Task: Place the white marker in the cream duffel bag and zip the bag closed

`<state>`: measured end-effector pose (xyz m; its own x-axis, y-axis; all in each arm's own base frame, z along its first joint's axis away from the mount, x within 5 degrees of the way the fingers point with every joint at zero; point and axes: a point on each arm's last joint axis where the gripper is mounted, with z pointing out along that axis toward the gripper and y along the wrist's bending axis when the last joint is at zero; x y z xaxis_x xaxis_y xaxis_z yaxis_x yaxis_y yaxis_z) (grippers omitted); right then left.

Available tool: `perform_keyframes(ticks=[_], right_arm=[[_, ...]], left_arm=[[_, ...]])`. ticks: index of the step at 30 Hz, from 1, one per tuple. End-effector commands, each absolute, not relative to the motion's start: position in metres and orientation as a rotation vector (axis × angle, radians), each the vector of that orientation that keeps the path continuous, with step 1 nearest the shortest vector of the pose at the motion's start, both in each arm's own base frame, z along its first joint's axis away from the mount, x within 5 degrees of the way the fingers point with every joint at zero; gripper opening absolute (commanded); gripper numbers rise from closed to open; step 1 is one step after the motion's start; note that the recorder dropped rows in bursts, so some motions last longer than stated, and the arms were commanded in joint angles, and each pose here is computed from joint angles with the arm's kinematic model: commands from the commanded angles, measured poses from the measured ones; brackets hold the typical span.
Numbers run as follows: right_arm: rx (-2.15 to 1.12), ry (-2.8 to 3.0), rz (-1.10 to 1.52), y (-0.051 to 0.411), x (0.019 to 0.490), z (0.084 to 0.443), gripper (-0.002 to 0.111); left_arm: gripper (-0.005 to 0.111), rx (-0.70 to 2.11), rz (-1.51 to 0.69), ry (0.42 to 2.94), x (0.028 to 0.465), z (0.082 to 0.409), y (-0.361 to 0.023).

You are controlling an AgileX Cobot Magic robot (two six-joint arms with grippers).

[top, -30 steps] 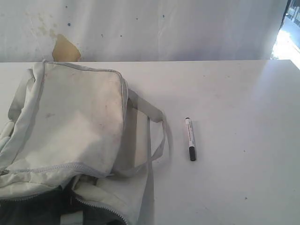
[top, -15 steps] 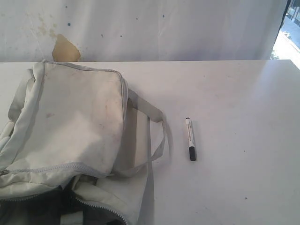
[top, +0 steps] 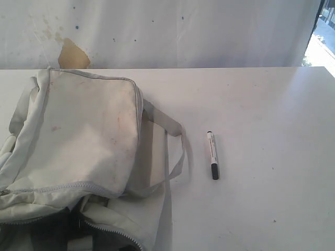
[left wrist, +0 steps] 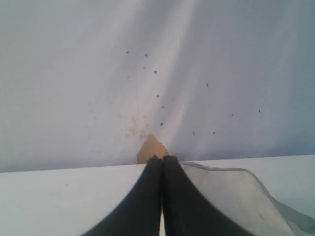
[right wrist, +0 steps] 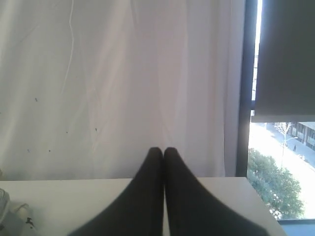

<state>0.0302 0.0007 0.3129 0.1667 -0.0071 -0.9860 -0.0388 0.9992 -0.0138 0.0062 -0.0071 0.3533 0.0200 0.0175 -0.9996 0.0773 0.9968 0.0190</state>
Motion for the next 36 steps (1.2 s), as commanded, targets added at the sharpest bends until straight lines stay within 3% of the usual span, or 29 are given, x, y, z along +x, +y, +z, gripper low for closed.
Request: perform_keyframes(ticks=[1,8,15,19,26,32,36], right_arm=[[-0.034,1.500,0.028,0.002,0.051,0.324,0.000],[-0.036,1.810,0.058,0.006,0.102,0.341,0.003],[-0.369,1.995,0.313,0.046,0.133,0.340,0.048],[-0.489,2.095,0.480,0.070,0.142,0.332,0.050],[-0.752,2.185,0.649,0.107,0.154,0.314,0.050],[-0.854,2.228,0.839,0.141,0.157,0.298,0.060],[-0.874,2.222,0.981,0.164,0.156,0.291,0.060]], left_arm=[[0.000,0.084,-0.049,1.642,0.024,0.365,-0.007],[0.002,0.088,-0.043,1.827,0.066,0.357,-0.007],[0.052,0.036,-0.119,2.098,0.114,0.333,-0.009],[0.066,0.003,-0.218,2.273,0.131,0.316,-0.015],[0.066,0.004,-0.316,2.630,0.136,0.286,-0.021],[0.064,-0.161,-0.424,2.690,0.146,0.278,-0.025],[0.064,-0.188,-0.486,2.721,0.153,0.273,-0.028]])
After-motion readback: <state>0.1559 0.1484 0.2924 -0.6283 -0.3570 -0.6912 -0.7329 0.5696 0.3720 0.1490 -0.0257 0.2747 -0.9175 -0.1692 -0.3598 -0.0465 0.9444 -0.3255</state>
